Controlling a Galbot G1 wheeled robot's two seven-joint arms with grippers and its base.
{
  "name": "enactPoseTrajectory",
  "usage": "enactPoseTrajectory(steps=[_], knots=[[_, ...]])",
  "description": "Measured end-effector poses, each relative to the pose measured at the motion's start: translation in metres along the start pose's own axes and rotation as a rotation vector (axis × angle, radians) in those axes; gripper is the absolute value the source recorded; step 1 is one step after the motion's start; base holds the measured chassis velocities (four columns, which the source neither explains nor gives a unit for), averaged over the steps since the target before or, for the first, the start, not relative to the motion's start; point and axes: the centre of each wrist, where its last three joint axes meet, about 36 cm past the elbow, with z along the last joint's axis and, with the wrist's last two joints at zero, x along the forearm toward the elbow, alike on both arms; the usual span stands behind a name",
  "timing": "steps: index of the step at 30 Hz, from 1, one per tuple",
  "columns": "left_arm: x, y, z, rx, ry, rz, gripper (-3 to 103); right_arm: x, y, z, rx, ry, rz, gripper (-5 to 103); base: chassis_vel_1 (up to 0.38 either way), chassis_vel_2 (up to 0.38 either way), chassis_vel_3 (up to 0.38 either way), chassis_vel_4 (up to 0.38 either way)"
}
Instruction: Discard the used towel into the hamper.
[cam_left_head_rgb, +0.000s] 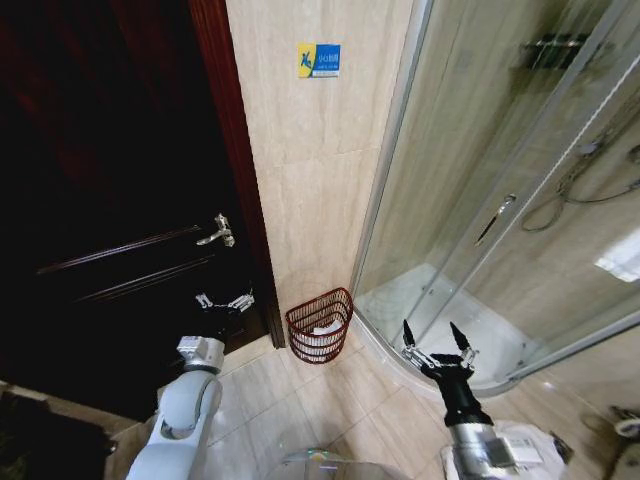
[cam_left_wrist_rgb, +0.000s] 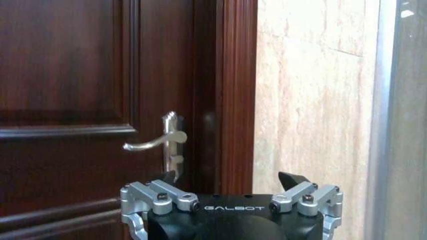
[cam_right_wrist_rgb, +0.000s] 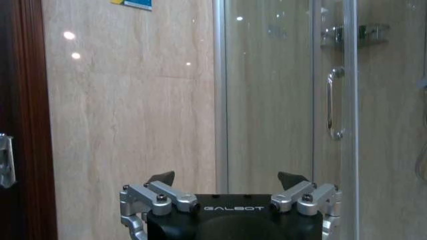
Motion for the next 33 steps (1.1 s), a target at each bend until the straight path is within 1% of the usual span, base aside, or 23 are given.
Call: enactPoseTrajectory(steps=[1,4,9,12,25,33], knots=[[0.002,0.000,-0.002,0.007,0.012,0.006,100,0.000,0.000,-0.001,0.001,-0.002,-0.002,100,0.000,0.000,0.000,0.000],[0.003,0.000,-0.005,0.011,0.021,0.008,100,0.000,-0.001,-0.002,0.008,-0.003,-0.004,100,0.000,0.000,0.000,0.000],[0.003,0.000,-0.010,0.005,0.021,0.004,100,0.003,-0.002,-0.001,0.025,-0.012,-0.002,100,0.000,0.000,0.000,0.000],[0.004,0.003,-0.012,-0.028,0.032,-0.004,100,0.005,-0.005,0.002,0.051,-0.026,0.004,100,0.000,0.000,0.000,0.000],[0.002,0.003,-0.001,-0.043,0.019,-0.006,100,0.004,-0.008,0.004,0.063,-0.042,0.017,100,0.000,0.000,0.000,0.000],[0.002,0.002,-0.001,-0.043,0.009,-0.004,100,0.003,-0.010,0.001,0.069,-0.050,0.024,100,0.000,0.000,0.000,0.000]])
